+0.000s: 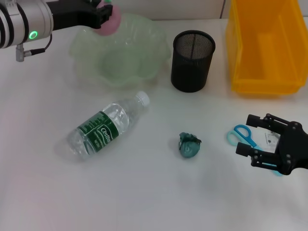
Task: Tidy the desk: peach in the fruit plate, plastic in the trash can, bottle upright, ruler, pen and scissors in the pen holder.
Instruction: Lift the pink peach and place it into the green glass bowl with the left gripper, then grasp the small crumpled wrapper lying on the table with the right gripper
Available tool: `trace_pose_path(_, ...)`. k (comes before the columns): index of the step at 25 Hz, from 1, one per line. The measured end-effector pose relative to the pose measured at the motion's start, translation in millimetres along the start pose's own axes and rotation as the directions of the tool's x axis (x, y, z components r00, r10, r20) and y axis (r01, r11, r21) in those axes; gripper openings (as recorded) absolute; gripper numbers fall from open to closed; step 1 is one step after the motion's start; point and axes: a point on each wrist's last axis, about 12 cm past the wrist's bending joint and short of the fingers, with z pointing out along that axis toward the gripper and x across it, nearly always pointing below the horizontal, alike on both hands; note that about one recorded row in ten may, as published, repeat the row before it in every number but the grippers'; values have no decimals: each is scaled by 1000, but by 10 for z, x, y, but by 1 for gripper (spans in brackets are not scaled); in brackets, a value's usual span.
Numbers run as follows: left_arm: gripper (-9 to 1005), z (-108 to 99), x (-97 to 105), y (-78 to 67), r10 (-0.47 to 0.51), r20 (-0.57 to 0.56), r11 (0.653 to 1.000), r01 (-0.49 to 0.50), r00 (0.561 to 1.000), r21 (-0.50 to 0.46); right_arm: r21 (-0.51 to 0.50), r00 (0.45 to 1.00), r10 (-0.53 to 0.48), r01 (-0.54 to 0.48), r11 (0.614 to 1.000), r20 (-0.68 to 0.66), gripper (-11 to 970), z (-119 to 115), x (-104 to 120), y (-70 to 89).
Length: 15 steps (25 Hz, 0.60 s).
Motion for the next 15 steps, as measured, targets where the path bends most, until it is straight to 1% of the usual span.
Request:
trace_pose_path(4, 299, -57, -7, -62, 3, 19, 1000, -4, 1000, 19, -10, 1000, -5, 5, 1000, 4, 818, 38, -25, -16)
trace_pose_path(7, 421, -177, -45, -157, -11, 54, 997, 7, 998, 74, -20, 1000, -4, 4, 1000, 7, 818, 76, -37, -23)
trace_pose_path(10, 545, -296, -35, -248, -23, 72, 987, 11, 997, 163, -26, 1000, -2, 3, 1000, 10, 819, 100, -43, -26)
trace_pose_path(13, 658, -431, 20, -361, -3, 88, 952, -24, 996, 306, -19, 1000, 3, -2, 1000, 18, 818, 99, -53, -36)
trace_pose_path(14, 696, -501, 67, -408, 16, 96, 925, -51, 995, 378, -16, 1000, 9, -9, 1000, 23, 818, 99, -64, -44)
trace_pose_path(15, 734, -543, 115, -430, 28, 95, 905, -65, 995, 420, -10, 999, 17, -16, 1000, 31, 818, 95, -78, -56)
